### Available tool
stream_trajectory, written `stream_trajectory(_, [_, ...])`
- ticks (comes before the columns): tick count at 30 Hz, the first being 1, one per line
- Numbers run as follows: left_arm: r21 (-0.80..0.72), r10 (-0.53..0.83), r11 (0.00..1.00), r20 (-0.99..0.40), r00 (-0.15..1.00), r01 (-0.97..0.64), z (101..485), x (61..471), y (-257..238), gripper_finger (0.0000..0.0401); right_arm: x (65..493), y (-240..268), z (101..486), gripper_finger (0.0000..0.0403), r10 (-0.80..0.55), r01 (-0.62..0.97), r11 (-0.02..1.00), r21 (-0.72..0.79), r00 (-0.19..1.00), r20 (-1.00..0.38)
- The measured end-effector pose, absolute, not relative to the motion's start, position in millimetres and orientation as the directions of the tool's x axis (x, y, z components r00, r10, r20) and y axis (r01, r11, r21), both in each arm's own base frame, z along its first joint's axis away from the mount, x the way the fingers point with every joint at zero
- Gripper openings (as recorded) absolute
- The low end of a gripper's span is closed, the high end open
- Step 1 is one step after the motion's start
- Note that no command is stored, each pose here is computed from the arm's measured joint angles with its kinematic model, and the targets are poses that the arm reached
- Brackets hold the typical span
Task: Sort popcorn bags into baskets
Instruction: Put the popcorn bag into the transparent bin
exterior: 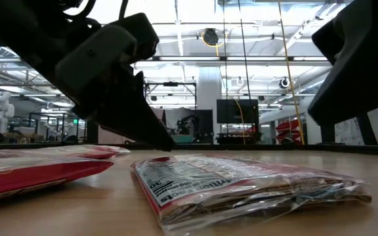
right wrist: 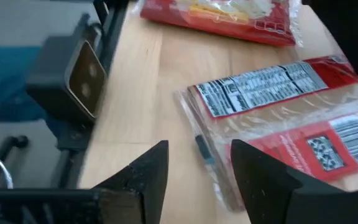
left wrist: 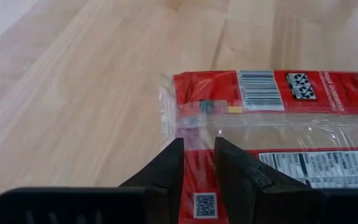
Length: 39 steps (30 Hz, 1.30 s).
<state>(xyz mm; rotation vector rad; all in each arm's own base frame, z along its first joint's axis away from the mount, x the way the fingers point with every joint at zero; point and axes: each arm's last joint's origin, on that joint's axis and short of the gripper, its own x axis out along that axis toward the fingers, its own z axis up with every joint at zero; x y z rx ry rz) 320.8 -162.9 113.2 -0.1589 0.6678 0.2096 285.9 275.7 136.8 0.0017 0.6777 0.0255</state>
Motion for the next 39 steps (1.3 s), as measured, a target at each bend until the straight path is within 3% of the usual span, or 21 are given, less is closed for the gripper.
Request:
stream_trajectory(8, [-0.06, 0.139, 0.969, -0.665, 0.733, -0.238, 109, 319, -160, 0.0093, 283, 276, 135, 0.0175, 0.024, -0.083, 0.994, -0.064, 0.772, -0.635])
stream_trajectory(15, [-0.054, 0.147, 0.968, -0.67, 0.727, -0.245, 108, 319, -158, 0.0093, 278, 275, 129, 0.0227, 0.017, -0.108, 0.989, -0.102, 0.764, -0.645])
stream_trajectory(21, [-0.052, 0.153, 0.966, -0.672, 0.725, -0.252, 108, 320, -156, 0.0093, 276, 266, 123, 0.025, -0.076, -0.068, 0.976, -0.205, 0.782, -0.618])
stream_trajectory(24, [-0.051, 0.153, 0.966, -0.673, 0.724, -0.253, 108, 320, -156, 0.0093, 280, 262, 122, 0.0248, -0.082, -0.078, 0.969, -0.232, 0.789, -0.609])
stream_trajectory(30, [-0.055, 0.156, 0.964, -0.676, 0.72, -0.259, 107, 320, -156, 0.0093, 286, 254, 115, 0.0232, 0.036, -0.156, 0.977, -0.144, 0.791, -0.611])
stream_trajectory(39, [-0.061, 0.158, 0.961, -0.68, 0.716, -0.27, 107, 319, -155, 0.0093, 284, 247, 110, 0.0184, -0.004, -0.168, 0.96, -0.224, 0.792, -0.611])
